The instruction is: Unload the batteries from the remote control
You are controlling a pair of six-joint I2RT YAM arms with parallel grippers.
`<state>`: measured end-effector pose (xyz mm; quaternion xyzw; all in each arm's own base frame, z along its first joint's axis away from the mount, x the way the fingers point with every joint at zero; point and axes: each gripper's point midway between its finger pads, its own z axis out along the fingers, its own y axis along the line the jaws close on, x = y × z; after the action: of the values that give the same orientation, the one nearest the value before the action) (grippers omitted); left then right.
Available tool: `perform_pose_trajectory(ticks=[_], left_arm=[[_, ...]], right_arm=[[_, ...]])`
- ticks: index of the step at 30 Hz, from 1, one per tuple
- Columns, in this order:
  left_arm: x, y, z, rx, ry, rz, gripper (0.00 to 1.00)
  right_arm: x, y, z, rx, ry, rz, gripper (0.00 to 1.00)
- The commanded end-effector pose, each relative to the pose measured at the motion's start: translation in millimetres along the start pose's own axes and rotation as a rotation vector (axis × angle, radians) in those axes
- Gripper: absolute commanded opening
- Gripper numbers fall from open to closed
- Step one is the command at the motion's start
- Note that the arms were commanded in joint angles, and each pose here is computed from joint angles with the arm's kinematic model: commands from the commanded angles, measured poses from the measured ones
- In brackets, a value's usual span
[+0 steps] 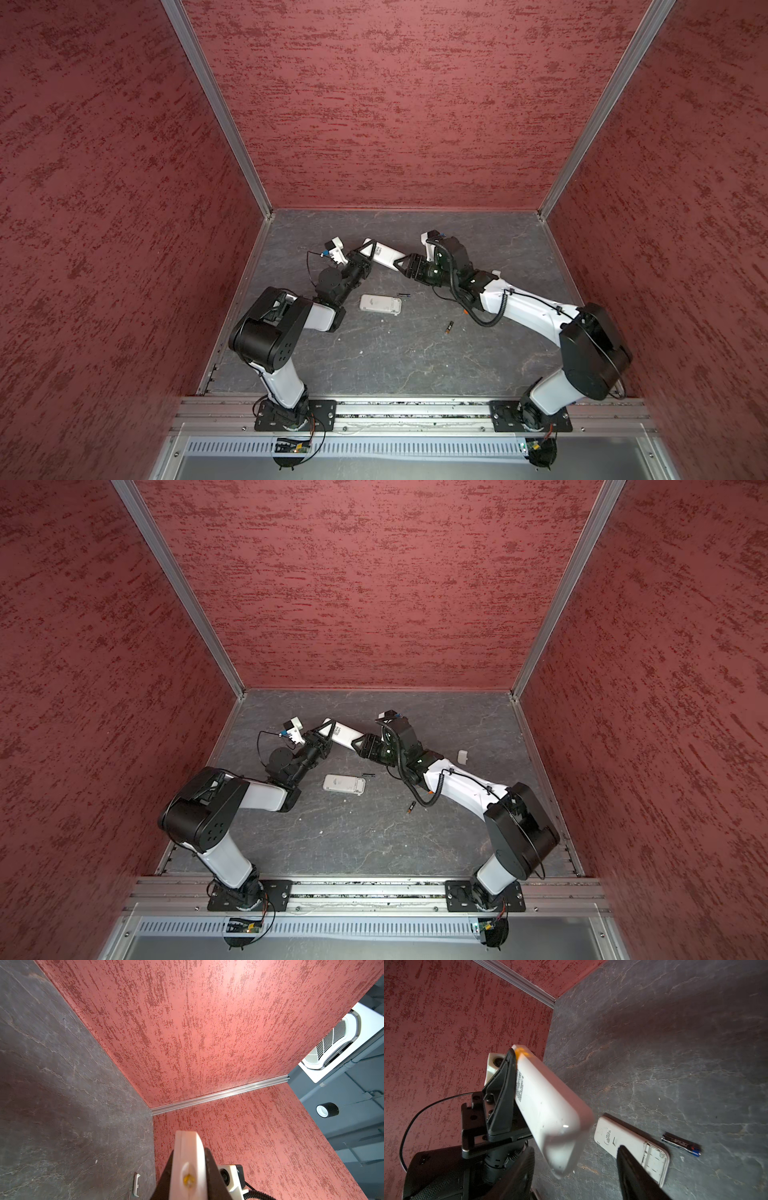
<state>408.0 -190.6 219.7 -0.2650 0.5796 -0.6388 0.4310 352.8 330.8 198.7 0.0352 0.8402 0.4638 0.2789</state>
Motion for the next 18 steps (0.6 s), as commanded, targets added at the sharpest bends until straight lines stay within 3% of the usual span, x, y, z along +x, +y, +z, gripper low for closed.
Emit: perform_pose_trajectory(ticks=[1, 13, 18], left_arm=[[1.3, -10.4, 0.3, 0.048, -0.002, -0.002, 0.00], [2.6, -9.5, 0.6, 0.047, 0.003, -0.016, 0.00], [2.1, -11.1, 1.5, 0.051, 0.005, -0.019, 0.00]], right_arm=[[-16.8, 23.1, 2.0, -0.075, -0.036, 0.001, 0.63], [-27.0, 28.0, 13.5, -0.085, -0.049, -0.010, 0.56], [-27.3, 26.4, 16.4, -0.081, -0.047, -0.006, 0.45]])
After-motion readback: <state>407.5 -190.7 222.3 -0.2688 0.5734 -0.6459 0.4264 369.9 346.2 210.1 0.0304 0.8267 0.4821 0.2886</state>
